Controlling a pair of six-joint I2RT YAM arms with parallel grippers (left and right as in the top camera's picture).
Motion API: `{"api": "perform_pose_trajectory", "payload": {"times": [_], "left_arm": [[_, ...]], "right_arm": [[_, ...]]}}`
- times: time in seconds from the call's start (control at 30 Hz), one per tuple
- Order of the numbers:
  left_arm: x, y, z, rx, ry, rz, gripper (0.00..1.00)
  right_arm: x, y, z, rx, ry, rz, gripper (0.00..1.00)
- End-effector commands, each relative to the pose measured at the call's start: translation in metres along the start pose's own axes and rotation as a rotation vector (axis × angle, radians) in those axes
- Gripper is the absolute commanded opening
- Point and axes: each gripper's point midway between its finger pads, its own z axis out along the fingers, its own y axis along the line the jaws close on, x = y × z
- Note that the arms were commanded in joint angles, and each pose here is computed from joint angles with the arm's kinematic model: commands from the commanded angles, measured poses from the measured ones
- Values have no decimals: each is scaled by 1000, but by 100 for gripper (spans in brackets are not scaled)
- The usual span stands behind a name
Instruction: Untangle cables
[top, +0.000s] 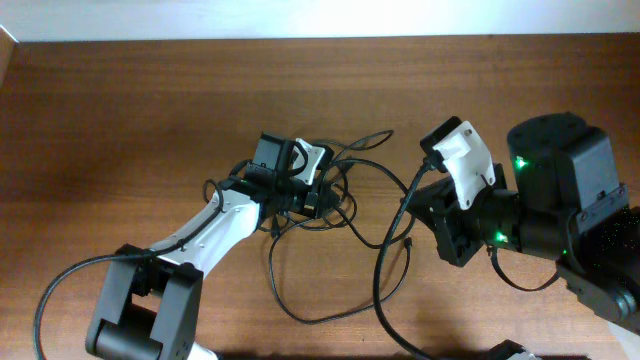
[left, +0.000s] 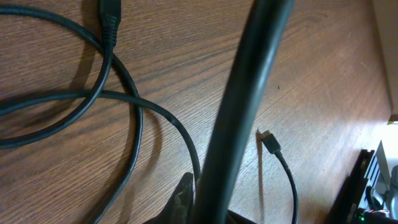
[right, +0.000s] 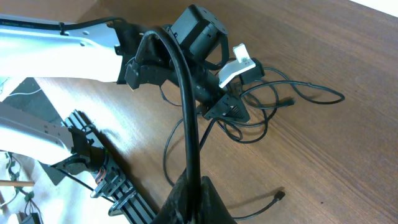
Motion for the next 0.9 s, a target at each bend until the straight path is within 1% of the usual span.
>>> {"api": "perform_pose_trajectory", "payload": {"times": [0.0,0.07,0.1,0.13,0.17,0.23,0.3,0.37,0.43,0.47,0.57,0.7,0.8,0.87], "left_arm": [[-5,-2,-4,23,-13,4,0],[-13,-9,-21,57,-47,2,0],[-21,-11,-40,49,-89,4,0],[-24,-12,-50,42,-111,5,0],[-30,-10,-68,10,-149,2,0],[-33,6,-106,-131,-221,-26,0],[-27,28,-142,-305,-269,-76,0],[-14,50,-178,-461,-302,-141,0],[-1,63,-197,-533,-305,-197,0],[2,66,-201,-541,-301,-213,0],[6,72,-205,-553,-299,-238,0],[6,72,-205,-553,-300,-242,0],[5,71,-204,-546,-302,-238,0],[4,66,-201,-513,-302,-234,0]], "right_arm": [[-5,-2,-9,24,-33,5,4],[-5,-30,-12,185,-45,109,4],[-5,-56,-19,341,-68,195,4],[-4,-69,-24,419,-83,234,4],[-2,-87,-33,536,-106,290,4],[4,-121,-60,783,-165,396,4],[14,-146,-86,965,-218,510,4],[25,-167,-106,1062,-240,607,4],[41,-191,-131,1164,-273,743,4],[52,-202,-145,1214,-286,815,4],[84,-226,-169,1267,-281,1009,4],[103,-244,-172,1253,-209,1079,4],[97,-252,-144,1117,-120,1027,4],[89,-257,-109,943,-19,951,4]]}}
